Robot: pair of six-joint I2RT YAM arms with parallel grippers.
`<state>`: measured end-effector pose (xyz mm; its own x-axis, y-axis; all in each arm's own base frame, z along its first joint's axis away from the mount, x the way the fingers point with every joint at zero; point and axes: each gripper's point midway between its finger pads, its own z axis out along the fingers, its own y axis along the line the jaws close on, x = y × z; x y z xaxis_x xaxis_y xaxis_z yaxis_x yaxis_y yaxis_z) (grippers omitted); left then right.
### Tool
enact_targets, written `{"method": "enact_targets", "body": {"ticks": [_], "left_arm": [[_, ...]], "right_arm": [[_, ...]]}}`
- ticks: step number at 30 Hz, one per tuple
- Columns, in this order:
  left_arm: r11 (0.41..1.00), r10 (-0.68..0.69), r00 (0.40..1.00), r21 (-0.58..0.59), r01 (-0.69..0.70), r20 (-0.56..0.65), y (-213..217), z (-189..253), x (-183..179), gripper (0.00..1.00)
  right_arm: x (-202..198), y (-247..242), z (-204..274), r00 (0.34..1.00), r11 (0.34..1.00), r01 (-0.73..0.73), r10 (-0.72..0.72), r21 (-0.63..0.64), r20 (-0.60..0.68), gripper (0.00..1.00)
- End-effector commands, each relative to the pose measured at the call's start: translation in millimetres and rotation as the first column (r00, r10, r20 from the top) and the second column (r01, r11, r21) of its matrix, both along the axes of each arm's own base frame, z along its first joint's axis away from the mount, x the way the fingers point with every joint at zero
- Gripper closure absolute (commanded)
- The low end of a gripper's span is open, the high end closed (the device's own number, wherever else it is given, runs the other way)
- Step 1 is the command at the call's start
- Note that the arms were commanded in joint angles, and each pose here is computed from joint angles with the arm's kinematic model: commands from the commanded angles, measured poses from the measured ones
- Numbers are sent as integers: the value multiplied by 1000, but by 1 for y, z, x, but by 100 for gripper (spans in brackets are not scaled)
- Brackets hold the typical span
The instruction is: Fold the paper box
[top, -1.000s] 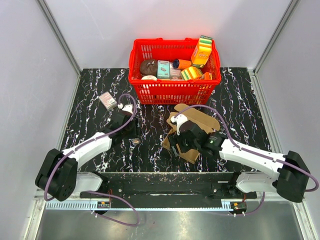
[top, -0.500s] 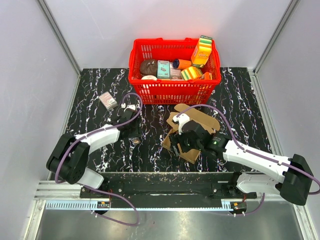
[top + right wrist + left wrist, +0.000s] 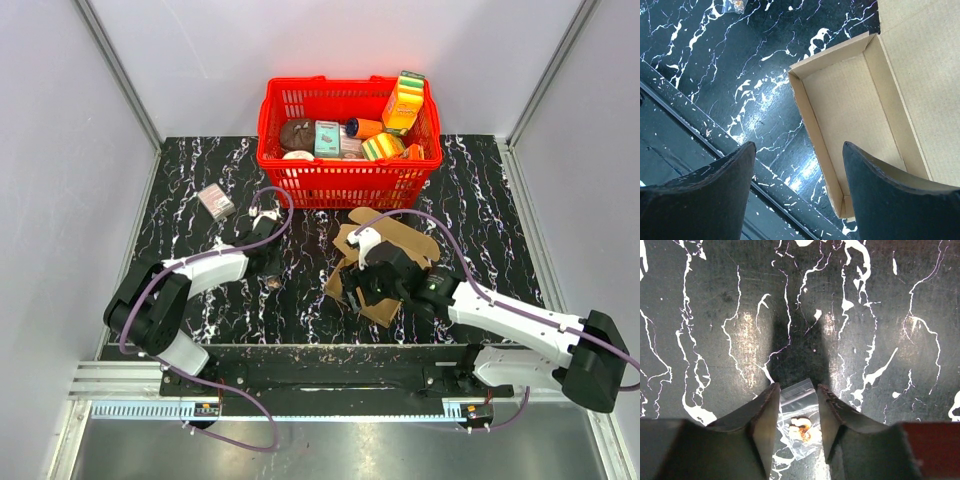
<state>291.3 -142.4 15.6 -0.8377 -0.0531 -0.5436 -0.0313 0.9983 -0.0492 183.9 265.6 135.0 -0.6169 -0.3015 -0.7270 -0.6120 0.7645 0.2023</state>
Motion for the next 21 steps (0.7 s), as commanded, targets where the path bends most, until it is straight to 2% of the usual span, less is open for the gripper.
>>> {"method": "enact_targets", "body": {"ticks": [1,14,21], "left_arm": [[1000,7,1000,-3,-7,17,-6,3,6,64],[1000,5,1000,-3,-5,15,-5,0,4,86],[1000,-10,998,-1,10,57,-7,25,13,90]], "right_arm": [[3,1,14,1000,999,-4,2,52,31,24],[3,-2,18,999,998,4,-6,61,39,23],[6,-6,35,997,996,22,-28,89,74,23]]}}
